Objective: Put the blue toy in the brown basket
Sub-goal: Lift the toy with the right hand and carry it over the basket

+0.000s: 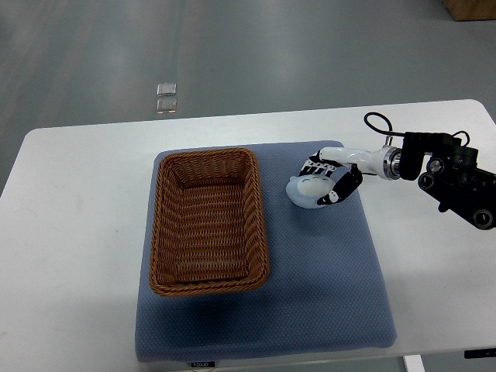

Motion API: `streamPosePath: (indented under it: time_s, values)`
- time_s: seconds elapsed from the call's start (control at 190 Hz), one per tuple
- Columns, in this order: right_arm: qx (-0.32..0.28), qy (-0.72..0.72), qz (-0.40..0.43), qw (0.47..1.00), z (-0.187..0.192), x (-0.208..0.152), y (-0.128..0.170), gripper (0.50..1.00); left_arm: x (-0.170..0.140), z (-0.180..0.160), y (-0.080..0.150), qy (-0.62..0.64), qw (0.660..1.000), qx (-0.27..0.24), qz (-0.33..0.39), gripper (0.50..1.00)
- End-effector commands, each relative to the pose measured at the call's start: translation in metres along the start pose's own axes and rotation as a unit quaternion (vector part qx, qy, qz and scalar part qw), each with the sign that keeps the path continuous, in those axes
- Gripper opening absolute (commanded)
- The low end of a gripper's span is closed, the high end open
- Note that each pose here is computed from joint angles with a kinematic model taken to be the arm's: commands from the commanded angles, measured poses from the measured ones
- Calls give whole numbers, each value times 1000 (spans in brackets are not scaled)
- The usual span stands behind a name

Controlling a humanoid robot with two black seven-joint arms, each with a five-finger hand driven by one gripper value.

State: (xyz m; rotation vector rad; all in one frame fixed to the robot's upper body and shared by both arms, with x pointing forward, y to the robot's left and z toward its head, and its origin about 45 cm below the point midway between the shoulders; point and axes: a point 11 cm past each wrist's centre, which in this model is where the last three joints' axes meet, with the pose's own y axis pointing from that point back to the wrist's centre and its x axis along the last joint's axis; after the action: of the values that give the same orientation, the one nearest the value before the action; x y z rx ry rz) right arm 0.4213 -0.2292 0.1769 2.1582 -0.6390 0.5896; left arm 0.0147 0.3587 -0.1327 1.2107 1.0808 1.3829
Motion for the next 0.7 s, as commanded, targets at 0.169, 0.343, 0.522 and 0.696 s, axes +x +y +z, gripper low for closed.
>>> streamPosePath:
  time_s: [0.169,0.343,0.522,0.696]
  values:
    - [-1,1,11,1000,-1,9,3,500,0,-1,0,0,1000,1,0,1000]
    - [11,25,32,999,-22,40,5,500,1,-1,0,-1,1000,1,3,1000]
    - [23,51,47,997,-45,66,7,500,1,0,0,0,1000,1,3,1000]
    - [44,64,47,996,-69,71,0,500,1,0,0,-1,1000,1,4,1000]
